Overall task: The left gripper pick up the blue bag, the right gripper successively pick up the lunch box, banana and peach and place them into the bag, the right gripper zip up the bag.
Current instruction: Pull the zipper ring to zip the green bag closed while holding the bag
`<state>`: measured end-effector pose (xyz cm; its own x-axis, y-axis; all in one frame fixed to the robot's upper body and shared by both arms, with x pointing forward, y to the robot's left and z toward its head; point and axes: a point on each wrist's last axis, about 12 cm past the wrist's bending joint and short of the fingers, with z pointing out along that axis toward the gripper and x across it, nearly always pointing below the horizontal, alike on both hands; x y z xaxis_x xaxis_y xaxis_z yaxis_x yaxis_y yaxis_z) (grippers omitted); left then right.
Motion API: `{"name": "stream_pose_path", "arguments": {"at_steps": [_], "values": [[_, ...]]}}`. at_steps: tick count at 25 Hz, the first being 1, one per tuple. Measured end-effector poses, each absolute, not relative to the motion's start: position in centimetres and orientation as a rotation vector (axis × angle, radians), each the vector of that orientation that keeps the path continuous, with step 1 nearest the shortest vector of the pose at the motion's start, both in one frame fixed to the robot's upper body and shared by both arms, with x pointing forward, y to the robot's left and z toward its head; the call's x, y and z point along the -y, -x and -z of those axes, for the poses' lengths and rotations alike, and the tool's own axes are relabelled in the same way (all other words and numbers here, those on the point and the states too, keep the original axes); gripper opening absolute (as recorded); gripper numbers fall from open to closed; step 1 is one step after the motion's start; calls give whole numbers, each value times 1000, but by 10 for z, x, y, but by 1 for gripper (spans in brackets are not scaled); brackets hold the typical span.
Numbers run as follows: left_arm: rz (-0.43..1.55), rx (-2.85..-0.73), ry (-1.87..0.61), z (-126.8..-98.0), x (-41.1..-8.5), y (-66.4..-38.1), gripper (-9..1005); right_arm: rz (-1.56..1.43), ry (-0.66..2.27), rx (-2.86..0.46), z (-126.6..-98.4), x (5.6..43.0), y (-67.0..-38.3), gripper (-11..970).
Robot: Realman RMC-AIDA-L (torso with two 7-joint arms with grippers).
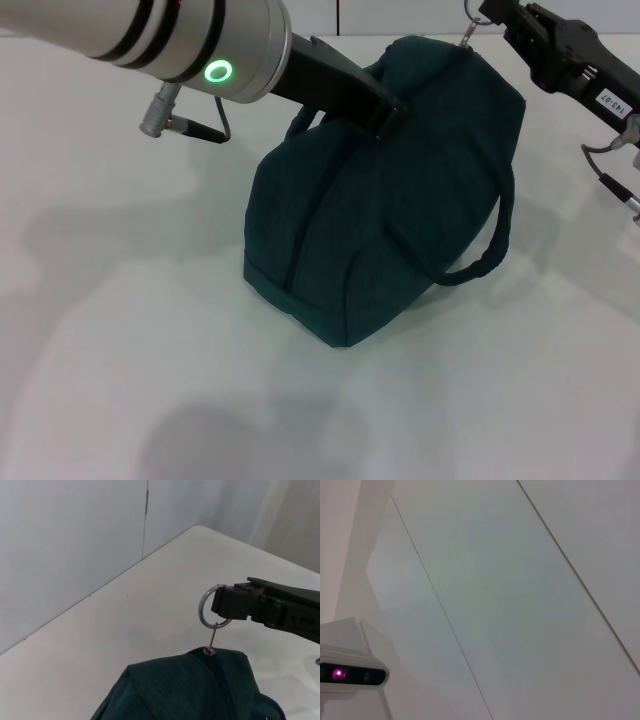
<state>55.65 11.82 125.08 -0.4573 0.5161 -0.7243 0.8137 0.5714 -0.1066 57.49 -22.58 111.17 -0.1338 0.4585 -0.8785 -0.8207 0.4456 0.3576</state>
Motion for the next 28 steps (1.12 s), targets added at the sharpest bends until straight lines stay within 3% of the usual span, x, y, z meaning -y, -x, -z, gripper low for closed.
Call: {"name": "stream_pose_path", "arguments": {"at_steps": [12, 28], "values": [[609, -2128, -1056, -1254, -118, -556, 43, -1115, 333, -1313, -1107, 230, -576, 123], [697, -2037, -1041, -1269, -126, -550, 43, -947, 159, -1525, -1071, 258, -571, 130]]}}
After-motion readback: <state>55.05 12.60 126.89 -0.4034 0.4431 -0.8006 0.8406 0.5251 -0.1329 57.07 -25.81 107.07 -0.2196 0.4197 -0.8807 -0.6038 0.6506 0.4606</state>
